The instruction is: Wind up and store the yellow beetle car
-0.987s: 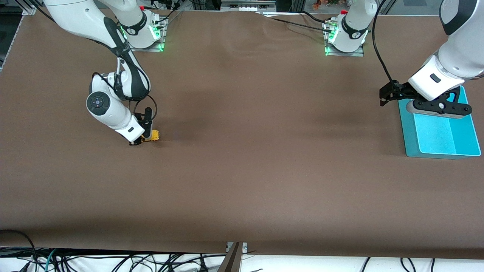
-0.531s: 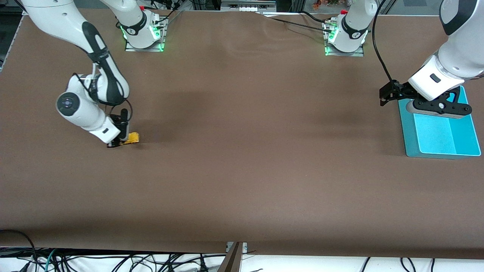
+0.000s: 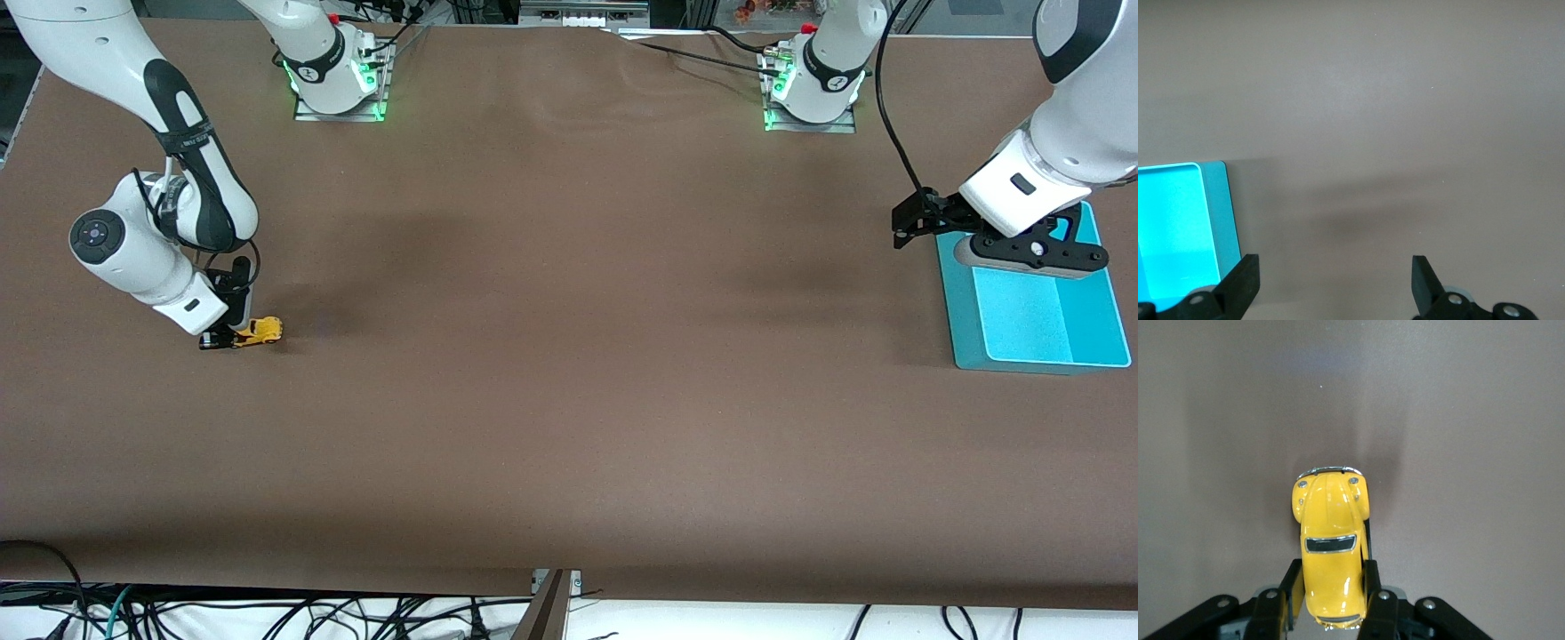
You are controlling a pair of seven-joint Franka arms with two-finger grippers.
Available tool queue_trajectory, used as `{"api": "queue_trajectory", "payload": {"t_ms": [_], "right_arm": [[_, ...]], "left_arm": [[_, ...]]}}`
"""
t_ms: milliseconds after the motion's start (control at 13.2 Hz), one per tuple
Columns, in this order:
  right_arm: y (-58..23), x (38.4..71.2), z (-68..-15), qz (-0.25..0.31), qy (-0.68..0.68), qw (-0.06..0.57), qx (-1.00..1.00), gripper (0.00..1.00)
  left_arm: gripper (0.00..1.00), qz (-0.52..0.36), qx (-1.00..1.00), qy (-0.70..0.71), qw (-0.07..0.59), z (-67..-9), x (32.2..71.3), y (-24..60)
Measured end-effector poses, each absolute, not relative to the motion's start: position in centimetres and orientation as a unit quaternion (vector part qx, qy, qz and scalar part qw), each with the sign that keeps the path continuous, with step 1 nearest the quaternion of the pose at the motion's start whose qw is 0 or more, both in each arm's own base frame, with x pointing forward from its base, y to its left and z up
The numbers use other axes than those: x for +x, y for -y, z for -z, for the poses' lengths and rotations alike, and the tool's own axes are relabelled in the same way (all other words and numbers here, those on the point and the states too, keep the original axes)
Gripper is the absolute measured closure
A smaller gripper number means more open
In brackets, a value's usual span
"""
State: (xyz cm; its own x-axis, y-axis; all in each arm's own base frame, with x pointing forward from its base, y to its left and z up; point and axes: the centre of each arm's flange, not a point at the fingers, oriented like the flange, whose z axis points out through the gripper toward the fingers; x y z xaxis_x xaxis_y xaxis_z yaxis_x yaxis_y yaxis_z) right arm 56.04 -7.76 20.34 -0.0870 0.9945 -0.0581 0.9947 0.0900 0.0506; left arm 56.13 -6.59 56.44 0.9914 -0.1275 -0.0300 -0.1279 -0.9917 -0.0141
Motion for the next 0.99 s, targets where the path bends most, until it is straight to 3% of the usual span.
{"api": "queue_trajectory", "payload": {"t_ms": [76, 455, 987], "right_arm": [[7.7, 56.0, -20.1, 0.003, -0.737, 0.037, 0.674, 0.54], [7.4, 56.5, -21.3, -0.007, -0.739, 0.047, 0.672, 0.01], [6.5, 58.7, -26.7, -0.001, -0.711, 0.025, 0.703, 0.0]], "left_arm": [[0.0, -0.015, -0.998, -0.064, 0.008, -56.4, 56.1, 6.6], [0.0, -0.015, -0.998, -0.064, 0.008, -56.4, 56.1, 6.6], [0.0, -0.015, -0.998, -0.064, 0.008, -56.4, 56.1, 6.6]]}}
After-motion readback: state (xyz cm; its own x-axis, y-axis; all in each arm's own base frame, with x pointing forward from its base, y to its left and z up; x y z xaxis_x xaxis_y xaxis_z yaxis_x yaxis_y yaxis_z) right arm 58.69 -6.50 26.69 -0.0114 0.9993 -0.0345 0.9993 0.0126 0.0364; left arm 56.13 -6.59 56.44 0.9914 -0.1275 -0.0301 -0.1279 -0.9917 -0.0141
